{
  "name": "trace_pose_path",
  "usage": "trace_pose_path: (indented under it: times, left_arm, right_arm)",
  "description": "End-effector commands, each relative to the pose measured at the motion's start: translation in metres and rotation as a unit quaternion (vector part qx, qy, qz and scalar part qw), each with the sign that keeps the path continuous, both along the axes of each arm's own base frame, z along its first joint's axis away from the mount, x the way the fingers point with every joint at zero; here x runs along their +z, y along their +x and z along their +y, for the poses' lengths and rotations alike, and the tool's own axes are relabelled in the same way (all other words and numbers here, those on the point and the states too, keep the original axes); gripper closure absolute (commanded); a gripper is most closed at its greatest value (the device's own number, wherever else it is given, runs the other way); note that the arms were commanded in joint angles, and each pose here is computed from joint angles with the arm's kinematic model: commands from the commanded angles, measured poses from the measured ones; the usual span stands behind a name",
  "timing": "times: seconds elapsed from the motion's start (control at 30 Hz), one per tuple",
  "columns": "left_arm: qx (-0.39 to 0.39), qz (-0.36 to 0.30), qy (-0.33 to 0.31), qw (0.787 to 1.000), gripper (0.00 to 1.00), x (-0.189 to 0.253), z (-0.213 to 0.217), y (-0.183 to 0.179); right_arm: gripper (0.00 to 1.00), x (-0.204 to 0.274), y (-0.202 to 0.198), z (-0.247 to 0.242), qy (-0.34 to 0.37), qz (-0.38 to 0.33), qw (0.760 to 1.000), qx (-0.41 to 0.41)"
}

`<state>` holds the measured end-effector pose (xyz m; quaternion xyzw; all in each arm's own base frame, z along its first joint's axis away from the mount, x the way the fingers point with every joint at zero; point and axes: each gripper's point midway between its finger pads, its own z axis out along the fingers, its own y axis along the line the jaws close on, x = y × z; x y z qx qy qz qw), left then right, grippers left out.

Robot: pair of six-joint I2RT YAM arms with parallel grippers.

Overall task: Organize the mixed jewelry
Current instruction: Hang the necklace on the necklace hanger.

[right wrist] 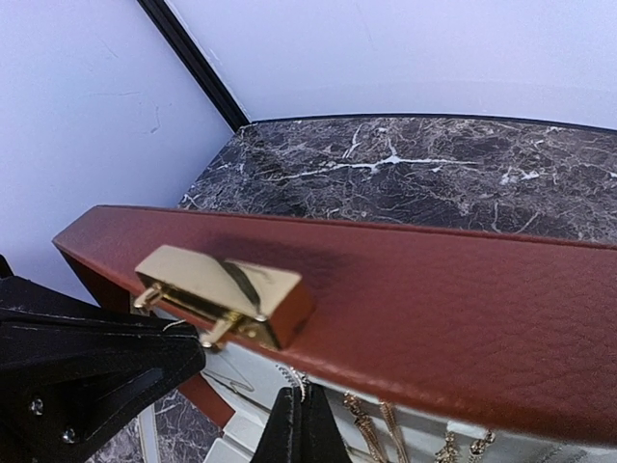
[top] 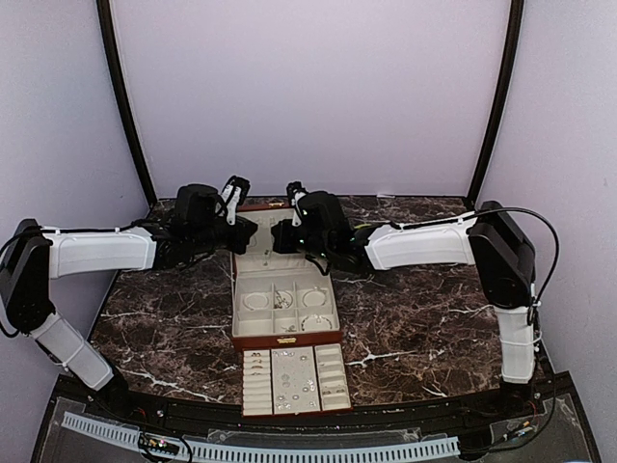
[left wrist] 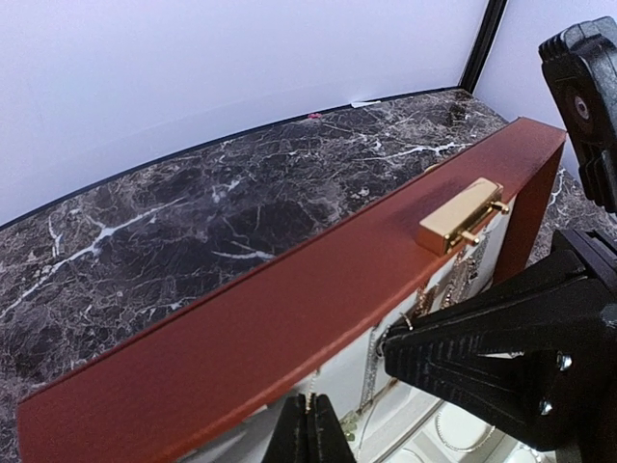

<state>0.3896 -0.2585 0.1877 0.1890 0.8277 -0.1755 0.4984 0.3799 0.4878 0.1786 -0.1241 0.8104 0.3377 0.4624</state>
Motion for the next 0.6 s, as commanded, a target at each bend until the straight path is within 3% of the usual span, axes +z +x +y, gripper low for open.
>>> trace_pose_path:
  times: [0.0, 0.1, 0.17, 0.3, 0.57]
  left_arm:
    - [-0.004, 0.003, -0.015, 1.000, 1.00, 0.004, 0.001, -0.003]
    - [-0.011, 0.003, -0.021, 1.000, 1.00, 0.007, -0.001, -0.005]
    - [-0.018, 0.005, -0.024, 1.000, 0.94, 0.007, -0.002, -0.008]
    - [-0.017, 0.000, -0.028, 0.999, 0.73, 0.012, 0.000, -0.010]
    - [-0.024, -0.012, -0.035, 0.999, 0.58, 0.027, 0.004, -0.020]
  right_arm:
    - [1.00, -0.002, 0.005, -0.003, 0.011, 0.000, 1.000, -0.005]
    - [1.00, 0.000, 0.003, -0.004, 0.013, -0.002, 1.000, -0.001]
    - [0.98, 0.002, 0.002, -0.004, 0.014, -0.003, 1.000, 0.002]
    - [0.87, 0.007, -0.002, -0.006, 0.021, -0.006, 1.000, 0.007]
    - [0.63, 0.020, -0.012, -0.010, 0.029, -0.009, 0.999, 0.026]
